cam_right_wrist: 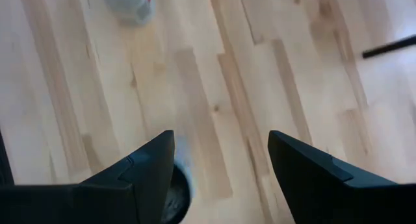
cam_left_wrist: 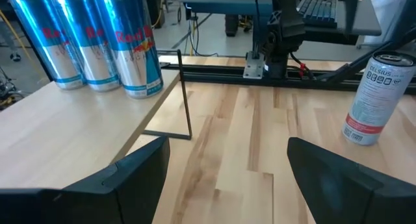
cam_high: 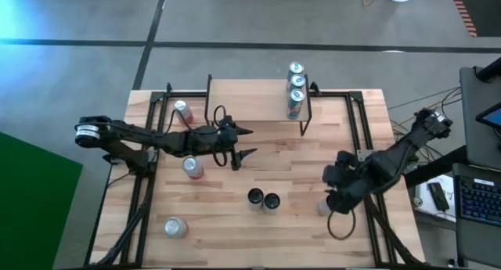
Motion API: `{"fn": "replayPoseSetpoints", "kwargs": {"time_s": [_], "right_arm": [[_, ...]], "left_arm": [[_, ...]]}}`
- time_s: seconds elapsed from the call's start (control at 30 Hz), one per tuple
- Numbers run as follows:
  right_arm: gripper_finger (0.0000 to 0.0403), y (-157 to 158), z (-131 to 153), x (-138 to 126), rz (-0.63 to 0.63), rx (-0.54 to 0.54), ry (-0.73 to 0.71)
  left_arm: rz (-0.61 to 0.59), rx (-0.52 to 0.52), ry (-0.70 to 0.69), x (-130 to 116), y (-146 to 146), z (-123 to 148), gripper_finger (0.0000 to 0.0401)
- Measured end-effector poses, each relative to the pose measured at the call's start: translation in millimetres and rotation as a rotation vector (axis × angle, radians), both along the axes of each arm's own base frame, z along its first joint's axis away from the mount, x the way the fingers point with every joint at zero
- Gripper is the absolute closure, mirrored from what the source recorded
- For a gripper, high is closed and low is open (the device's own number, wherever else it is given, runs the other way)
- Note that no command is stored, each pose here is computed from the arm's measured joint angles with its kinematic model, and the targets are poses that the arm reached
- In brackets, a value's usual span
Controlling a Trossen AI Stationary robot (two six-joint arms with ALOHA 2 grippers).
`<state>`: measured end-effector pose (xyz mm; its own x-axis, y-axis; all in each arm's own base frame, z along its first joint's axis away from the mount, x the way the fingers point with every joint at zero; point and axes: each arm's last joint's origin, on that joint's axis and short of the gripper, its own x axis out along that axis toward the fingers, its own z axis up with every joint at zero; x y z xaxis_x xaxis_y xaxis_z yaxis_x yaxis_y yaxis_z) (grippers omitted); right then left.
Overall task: Place canned beverage on shelf
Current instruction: Put the right white pink soda can on the shelf
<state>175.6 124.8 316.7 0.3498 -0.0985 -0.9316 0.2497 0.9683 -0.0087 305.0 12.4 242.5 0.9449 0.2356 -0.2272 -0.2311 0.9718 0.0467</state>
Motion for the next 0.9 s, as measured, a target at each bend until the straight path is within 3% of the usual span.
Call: {"fn": "replayPoseSetpoints", "kwargs": {"time_s": [0.23,0.67,0.9], "right_arm": [[0.0154,25.2,1.6,4.4,0.029,-0.089,0.134],[0.0056,44.0,-16.5,16.7,0.035,-0.032,0.302],[0.0049,43.6,-15.7,15.8,0.026,-0.019,0.302]], "left_arm": [[0.008,-0.033,-0.007,0.0,0.0,-0.2,0.0104],[0.016,-0.066,0.018,12.7,-0.3,-21.2,0.0104],[0.023,-0.080,0.046,16.9,-0.1,-31.4,0.0104]]}}
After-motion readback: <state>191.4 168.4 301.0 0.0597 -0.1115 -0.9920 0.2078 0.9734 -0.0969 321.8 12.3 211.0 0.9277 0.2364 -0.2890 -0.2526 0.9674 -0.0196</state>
